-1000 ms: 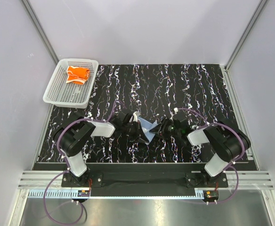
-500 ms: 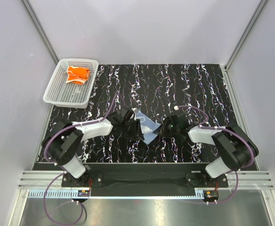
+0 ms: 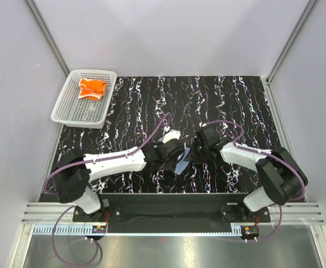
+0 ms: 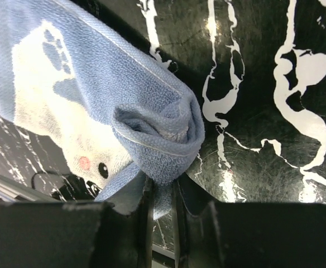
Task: Roll the towels
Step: Roll the towel
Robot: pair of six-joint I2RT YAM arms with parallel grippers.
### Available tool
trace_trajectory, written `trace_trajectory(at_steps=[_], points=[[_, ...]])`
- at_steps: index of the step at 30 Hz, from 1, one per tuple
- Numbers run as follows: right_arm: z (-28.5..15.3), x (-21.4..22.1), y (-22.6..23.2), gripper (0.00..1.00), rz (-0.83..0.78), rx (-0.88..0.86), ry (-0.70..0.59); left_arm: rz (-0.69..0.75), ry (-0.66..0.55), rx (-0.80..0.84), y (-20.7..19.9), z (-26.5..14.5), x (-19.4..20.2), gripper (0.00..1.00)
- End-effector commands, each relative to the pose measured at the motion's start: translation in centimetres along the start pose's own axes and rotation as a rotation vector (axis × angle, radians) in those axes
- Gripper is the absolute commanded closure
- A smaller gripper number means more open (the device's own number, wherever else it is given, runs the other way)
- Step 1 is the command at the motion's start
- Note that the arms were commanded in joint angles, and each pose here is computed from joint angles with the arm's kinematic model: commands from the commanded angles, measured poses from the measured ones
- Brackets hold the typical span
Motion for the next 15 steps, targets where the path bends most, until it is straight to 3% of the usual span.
trace_trajectory(at_steps=[1, 15], points=[[0.1, 0.5, -0.2, 0.83, -0.026, 0.060, 0.038, 0.074, -0.136, -0.095, -0.5, -0.5, -1.6, 0.49], [0.8, 1.1, 0.3, 0.85, -0.025, 0.068, 0.094, 0.253, -0.226, -0.063, -5.6, -0.4, 0.2, 0.45]])
Point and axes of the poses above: each gripper's point midway between its finger pads, its own z axis out along the fingers, its own y axis along the line the jaws close on, x = y × z, the point moved 5 cm from there along -z, back along the fingers, and after that the axes turned 12 degrees about -z, right-handed, at the moved point
